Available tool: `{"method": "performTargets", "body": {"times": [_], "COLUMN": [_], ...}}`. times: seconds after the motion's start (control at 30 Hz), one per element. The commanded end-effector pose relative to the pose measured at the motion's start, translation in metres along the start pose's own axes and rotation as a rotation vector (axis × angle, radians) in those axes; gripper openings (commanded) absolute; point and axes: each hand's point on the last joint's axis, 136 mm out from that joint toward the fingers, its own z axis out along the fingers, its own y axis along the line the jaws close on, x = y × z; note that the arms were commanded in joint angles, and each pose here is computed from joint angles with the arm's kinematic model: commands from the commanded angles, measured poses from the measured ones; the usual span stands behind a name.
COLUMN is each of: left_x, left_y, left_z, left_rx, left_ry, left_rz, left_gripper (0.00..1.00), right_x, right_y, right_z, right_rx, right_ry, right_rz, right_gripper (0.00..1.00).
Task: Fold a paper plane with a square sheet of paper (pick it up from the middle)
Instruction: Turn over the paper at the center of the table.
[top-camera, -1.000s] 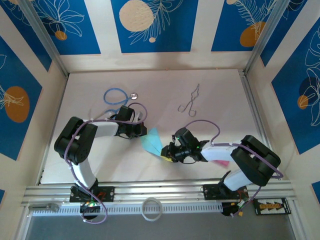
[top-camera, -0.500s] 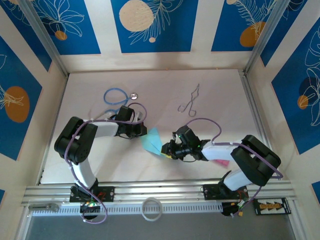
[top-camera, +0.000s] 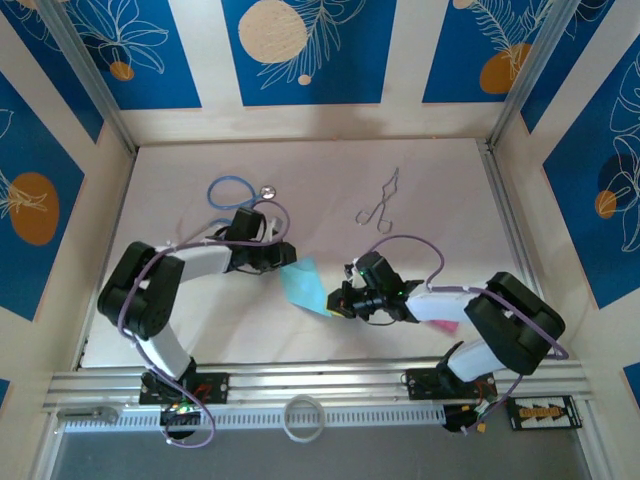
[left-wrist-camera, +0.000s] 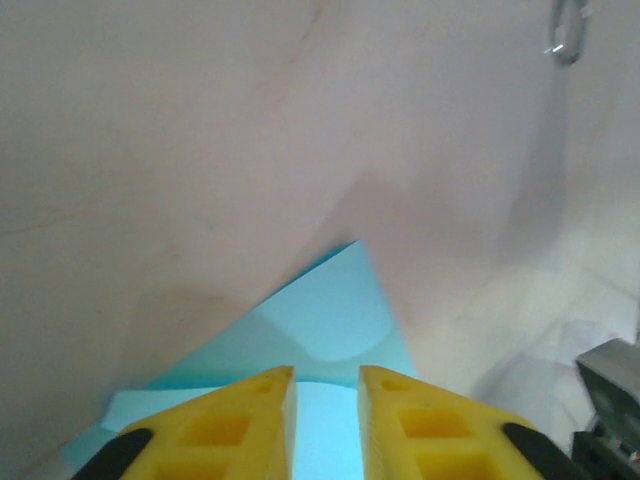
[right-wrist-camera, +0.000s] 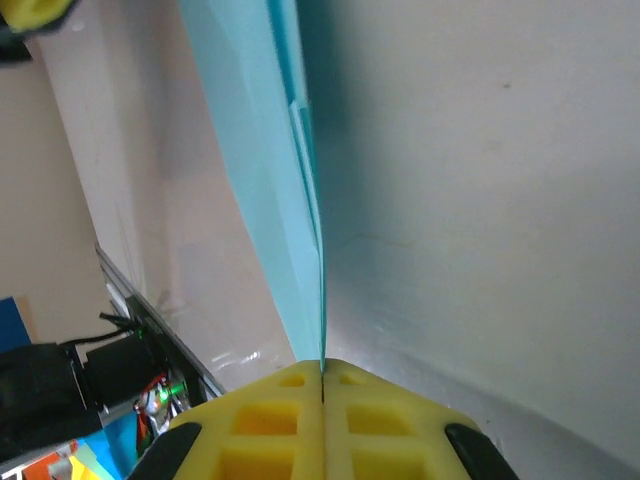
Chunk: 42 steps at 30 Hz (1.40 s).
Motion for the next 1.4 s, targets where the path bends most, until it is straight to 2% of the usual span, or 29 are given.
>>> {"method": "performTargets", "body": {"times": [0.0,0.17,0.43,0.6,0.7,0.83,0.93,1.03,1.17,1.37], "left_x": [-0.012,-0.019,-0.024,-0.026,-0.023,-0.022,-0.025,-0.022,-0.011,-0.002], "left_y": [-0.02,-0.035,-0.054,-0.048,-0.042,-0.041,-0.046,-0.047,-0.032,-0.01], "left_z": [-0.023,-0.052,-0.07,-0.076,-0.081,-0.078,-0.077,-0.091,-0.106,-0.132], "left_rx": [0.036,0.025,0.038,-0.027,-0.07,-0.046,0.003,-0.025,-0.052,-0.174], "left_ry": [-0.058,-0.14,-0.152,-0.146,-0.14,-0.154,-0.176,-0.169,-0.234,-0.275], "left_rz": [0.026,0.091,0.195,0.151,0.082,0.064,0.098,0.059,0.044,0.023], "left_gripper": [0.27,0.33,0.36,0.36,0.34,0.34,0.34,0.34,0.37,0.4], "right_x": [0.003,-0.01,-0.035,-0.049,-0.054,-0.059,-0.068,-0.072,-0.092,-0.093], "right_y": [0.011,0.01,0.013,0.01,0.018,0.029,0.018,0.024,0.033,0.032], "right_z": [-0.013,-0.037,-0.083,-0.104,-0.112,-0.114,-0.119,-0.142,-0.164,-0.141], "right_rx": [-0.01,0.063,0.312,0.473,0.51,0.545,0.694,0.847,1.099,1.356], "right_ry": [0.013,-0.066,-0.156,-0.179,-0.181,-0.164,-0.184,-0.176,-0.254,-0.181], "right_rz": [-0.099,-0.164,-0.286,-0.297,-0.291,-0.364,-0.475,-0.477,-0.623,-0.765], "right_gripper": [0.05,0.04,0.04,0.03,0.02,0.02,0.02,0.02,0.01,0.0]}}
